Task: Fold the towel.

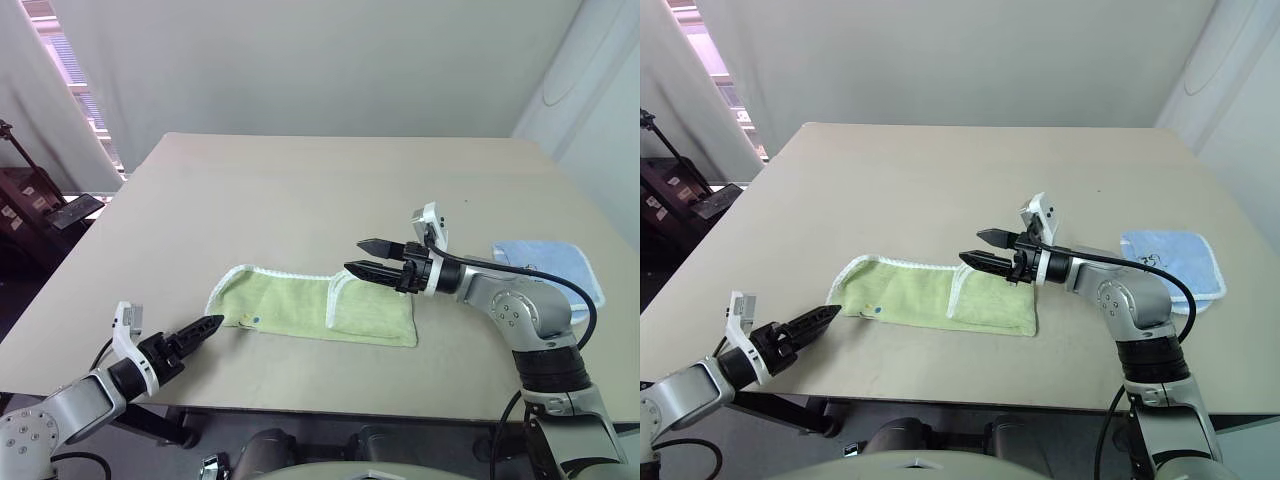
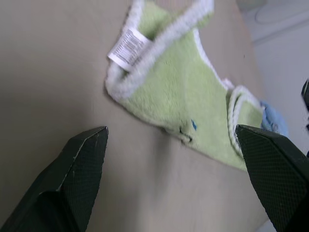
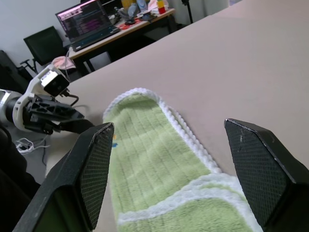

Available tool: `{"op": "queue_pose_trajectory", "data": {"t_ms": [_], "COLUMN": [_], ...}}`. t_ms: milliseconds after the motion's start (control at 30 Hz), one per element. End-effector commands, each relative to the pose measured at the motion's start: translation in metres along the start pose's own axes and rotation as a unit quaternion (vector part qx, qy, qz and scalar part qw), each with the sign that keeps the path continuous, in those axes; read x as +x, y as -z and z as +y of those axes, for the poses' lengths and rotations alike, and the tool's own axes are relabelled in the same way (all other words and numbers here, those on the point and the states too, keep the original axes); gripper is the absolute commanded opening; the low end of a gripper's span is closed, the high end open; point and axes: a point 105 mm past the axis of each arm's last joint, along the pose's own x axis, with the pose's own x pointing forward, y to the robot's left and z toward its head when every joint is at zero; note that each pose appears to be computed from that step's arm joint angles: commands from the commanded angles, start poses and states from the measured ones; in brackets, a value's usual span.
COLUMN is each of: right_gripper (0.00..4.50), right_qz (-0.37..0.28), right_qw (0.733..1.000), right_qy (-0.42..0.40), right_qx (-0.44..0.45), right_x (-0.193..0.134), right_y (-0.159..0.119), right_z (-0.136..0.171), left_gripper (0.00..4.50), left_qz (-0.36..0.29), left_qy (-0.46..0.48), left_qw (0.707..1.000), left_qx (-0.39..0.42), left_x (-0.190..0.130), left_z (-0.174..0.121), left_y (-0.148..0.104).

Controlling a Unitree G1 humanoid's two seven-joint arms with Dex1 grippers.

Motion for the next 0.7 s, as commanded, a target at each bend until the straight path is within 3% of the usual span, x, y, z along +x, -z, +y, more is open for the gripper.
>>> {"op": "queue_pose_trajectory", "data": {"t_ms": [33,300,700], "right_gripper": [3.82,3.82,3.82], "right_qz": [-0.010,0.005,0.000], "right_qw": [1.000,0.999,0.997], "right_qy": [0.000,0.026,0.068], "right_qx": [-0.030,-0.041,-0.043], "right_x": [0.001,0.000,-0.003], "right_y": [-0.013,-0.004,-0.002], "right_z": [0.000,-0.005,-0.017], "left_gripper": [4.48,4.48,4.48], "left_qz": [-0.032,-0.037,-0.027], "left_qy": [-0.025,-0.026,0.005], "left_qw": [0.999,0.998,0.999], "left_qx": [-0.022,-0.043,-0.043], "left_x": [0.002,0.019,0.046], "left_z": [0.013,0.015,-0.004], "left_y": [-0.011,-0.018,-0.022]}}
